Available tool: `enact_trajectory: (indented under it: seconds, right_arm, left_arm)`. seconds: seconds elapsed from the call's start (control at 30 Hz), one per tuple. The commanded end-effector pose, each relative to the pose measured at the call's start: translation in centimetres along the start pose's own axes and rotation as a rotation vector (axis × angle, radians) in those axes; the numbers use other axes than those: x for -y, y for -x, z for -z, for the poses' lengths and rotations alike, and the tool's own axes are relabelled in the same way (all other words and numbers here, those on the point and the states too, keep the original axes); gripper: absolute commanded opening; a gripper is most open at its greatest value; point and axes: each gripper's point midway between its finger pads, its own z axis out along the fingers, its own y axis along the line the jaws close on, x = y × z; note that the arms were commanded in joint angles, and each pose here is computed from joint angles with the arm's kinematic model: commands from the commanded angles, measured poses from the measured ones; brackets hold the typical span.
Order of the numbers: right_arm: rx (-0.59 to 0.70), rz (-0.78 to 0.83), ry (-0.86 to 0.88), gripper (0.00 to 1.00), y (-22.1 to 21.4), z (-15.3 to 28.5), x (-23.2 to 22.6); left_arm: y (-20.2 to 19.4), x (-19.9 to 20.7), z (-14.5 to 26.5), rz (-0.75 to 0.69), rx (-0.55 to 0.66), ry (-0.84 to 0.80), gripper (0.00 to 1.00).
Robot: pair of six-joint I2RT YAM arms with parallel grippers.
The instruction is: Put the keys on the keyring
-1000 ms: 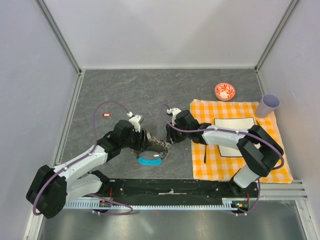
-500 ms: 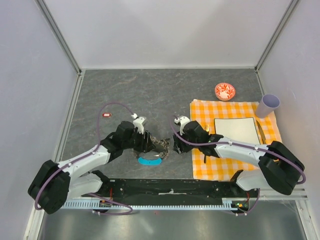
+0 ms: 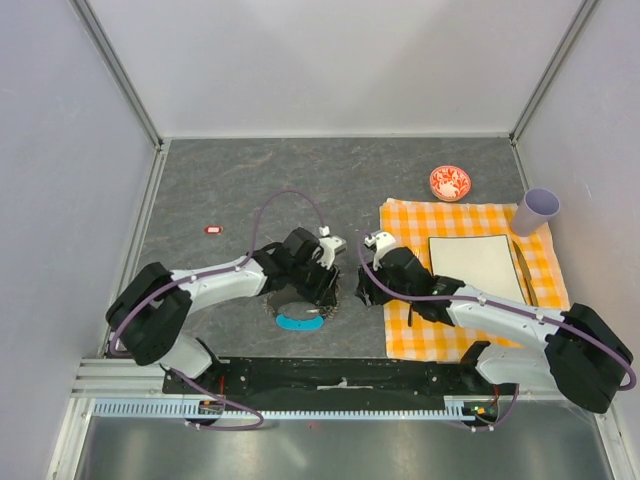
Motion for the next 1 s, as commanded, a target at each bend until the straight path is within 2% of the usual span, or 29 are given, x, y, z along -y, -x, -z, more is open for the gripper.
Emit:
enact_trajectory:
  seconds: [0.0,0.5,0.97]
  right_arm:
    - [0.035,0.010,-0.029,0.56,0.3,0.1,0.7]
    - [0.028,0.046,-0.076,0.56,-0.6,0.2,2.0]
    - [0.029,0.046,-0.065,0.56,-0.8,0.3,1.9]
  left_arm:
    - [-0.5,0.1,-0.6,-0.080,-0.103,-0.001,0.49]
    - [-2.6,1.5,-2.0,-0.092,-0.291,-0.063,0.48]
    - [-2.0,2.3,-1.7,-0.084,-0.280,-0.066,0.25]
